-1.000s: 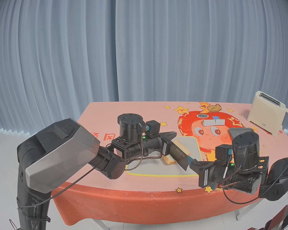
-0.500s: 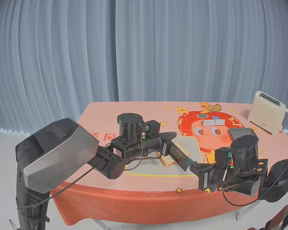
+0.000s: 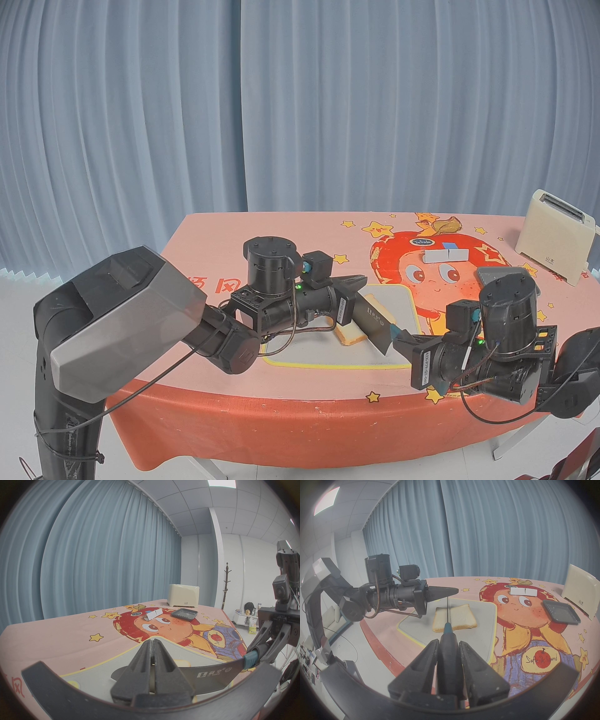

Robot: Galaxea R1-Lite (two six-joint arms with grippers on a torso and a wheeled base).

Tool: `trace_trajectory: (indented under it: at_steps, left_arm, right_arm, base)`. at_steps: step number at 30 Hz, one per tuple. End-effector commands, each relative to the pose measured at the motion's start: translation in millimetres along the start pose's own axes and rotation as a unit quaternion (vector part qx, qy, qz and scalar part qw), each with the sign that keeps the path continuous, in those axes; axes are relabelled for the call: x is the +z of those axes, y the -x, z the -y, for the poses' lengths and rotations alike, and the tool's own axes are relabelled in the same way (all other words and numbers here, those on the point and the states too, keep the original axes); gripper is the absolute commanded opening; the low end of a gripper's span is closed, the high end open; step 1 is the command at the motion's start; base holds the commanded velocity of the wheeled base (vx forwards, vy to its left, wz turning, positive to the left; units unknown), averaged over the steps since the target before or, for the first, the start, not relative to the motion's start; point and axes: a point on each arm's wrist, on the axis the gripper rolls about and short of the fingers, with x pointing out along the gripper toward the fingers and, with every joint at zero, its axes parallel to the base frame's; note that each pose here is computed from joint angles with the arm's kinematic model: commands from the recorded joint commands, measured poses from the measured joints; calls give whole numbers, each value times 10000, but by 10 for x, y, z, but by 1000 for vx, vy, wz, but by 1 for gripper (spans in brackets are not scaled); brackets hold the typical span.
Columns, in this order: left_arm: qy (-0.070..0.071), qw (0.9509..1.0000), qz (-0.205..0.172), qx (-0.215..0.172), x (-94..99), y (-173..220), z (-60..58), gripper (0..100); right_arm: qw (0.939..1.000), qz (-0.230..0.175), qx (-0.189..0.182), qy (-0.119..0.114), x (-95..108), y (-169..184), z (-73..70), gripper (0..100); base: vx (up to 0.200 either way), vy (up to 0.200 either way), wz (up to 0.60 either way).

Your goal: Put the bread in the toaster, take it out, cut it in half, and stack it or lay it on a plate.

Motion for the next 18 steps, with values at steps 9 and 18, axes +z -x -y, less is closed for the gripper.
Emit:
trace_trajectory:
  at_steps: [9,18]
  left_arm:
    - [17,10000,-49,-8,-55,-25,-2,0]
    - [-51,9999,139,-19,120,41,32,0]
  right_arm:
    - [10000,-63,-9,14,-23,-2,4,0]
    - [9998,-193,-43,58,-83,-10,16,0]
  base:
    - [0,0,0]
    - [0,0,0]
